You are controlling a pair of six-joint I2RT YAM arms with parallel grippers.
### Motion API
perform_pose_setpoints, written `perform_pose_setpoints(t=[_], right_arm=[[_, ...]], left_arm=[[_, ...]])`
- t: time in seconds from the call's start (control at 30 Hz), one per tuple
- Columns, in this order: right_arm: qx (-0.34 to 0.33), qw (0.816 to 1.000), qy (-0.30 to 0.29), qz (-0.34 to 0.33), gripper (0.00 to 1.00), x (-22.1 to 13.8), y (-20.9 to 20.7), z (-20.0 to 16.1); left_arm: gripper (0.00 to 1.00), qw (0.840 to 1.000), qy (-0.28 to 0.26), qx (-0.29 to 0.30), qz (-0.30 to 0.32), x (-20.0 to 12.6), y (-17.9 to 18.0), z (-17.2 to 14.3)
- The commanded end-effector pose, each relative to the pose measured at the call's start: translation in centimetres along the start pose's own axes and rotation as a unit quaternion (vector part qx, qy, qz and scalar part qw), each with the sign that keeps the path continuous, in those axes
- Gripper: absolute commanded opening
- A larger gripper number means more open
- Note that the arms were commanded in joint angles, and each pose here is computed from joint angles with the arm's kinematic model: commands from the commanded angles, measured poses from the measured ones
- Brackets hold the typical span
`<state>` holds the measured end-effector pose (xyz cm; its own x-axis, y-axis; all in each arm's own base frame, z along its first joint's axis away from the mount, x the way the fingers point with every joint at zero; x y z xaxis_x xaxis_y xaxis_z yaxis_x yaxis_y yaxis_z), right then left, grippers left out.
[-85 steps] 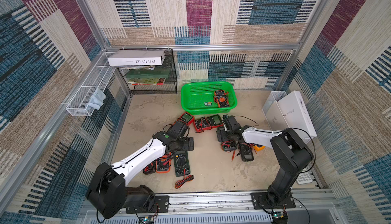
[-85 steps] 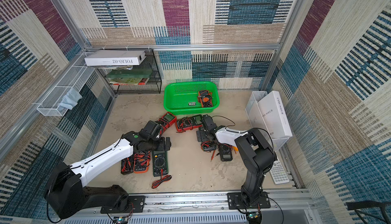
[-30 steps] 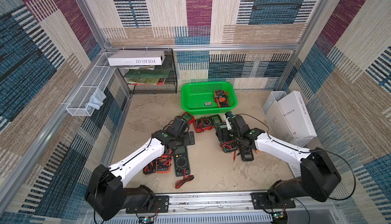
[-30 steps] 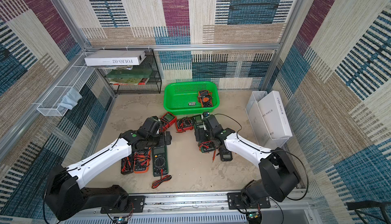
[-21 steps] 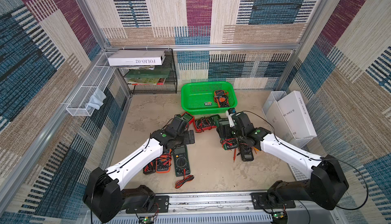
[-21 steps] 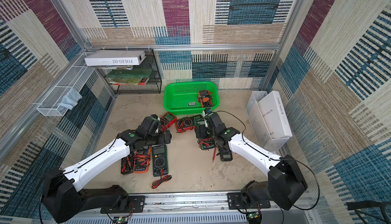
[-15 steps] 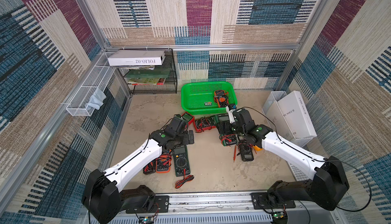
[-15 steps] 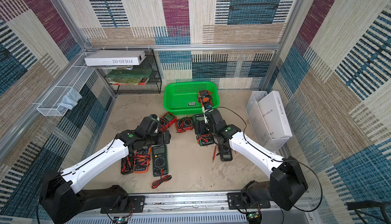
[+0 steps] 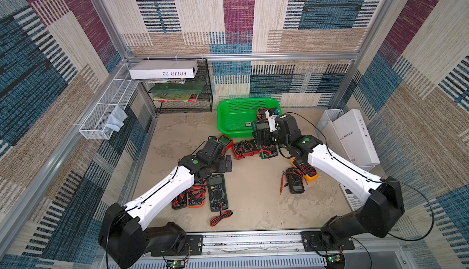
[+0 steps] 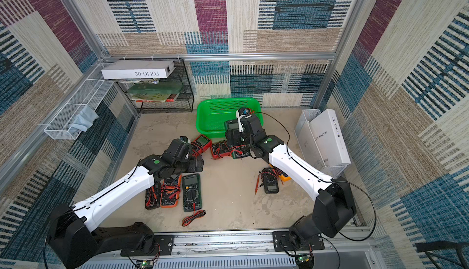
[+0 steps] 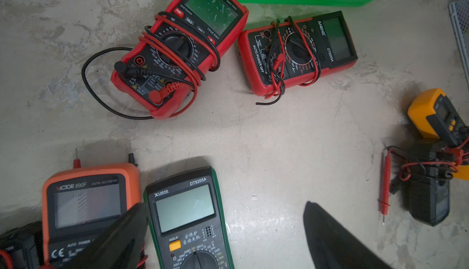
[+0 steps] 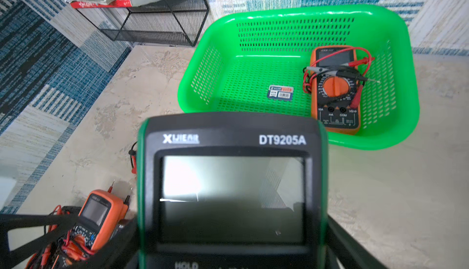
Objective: Put the multimeter into the basket
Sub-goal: Place the multimeter in the basket.
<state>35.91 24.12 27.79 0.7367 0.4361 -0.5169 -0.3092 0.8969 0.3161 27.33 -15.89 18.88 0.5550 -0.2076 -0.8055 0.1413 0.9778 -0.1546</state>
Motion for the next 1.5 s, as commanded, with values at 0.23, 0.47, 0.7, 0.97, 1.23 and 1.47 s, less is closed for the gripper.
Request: perform_pose_setpoints(t=[0.23,0.47,0.7,0.97,1.23,1.47], right_arm=[[0.007,0.999,-0.048,-0.011,0.41,4.0,-0.8,5.4],[0.013,0.996,-0.075,-0.039,0.43,7.1,-1.8,8.0],[0.011,0.993,-0.104,-0.061,0.43,10.5,-2.5,10.0],[-0.001,0.993,-0.095,-0.074,0.43,16.7,-2.9,10.3],[-0.019,0.994,-0.071,-0.083,0.43,21.2,-3.5,8.9],[-0.026,0.995,-0.046,-0.082,0.45,23.5,-4.2,6.8]], left_arm=[[1.0,1.0,-0.008,-0.001,0.023,0.1,0.7,-0.1],[1.0,1.0,-0.002,0.007,0.025,0.1,1.1,-0.9],[1.0,1.0,0.014,0.001,0.006,0.5,0.7,-1.6],[1.0,1.0,0.016,0.01,0.0,0.0,0.6,-1.6],[1.0,1.0,0.013,0.011,-0.007,-0.5,0.6,-1.7],[1.0,1.0,0.015,0.013,-0.009,-0.5,0.5,-1.9]])
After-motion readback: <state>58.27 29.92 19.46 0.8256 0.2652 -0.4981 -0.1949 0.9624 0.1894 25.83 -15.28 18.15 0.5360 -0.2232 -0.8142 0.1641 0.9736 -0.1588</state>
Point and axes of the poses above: each gripper's point midway between its finger pads, its own x axis out along the fingers, its own y axis along the line the jaws close on, z = x × y, the point moved 4 cm from there along -x, back along the fingers, and after that the axes turned 6 degrees about x, right-handed, at the moved point
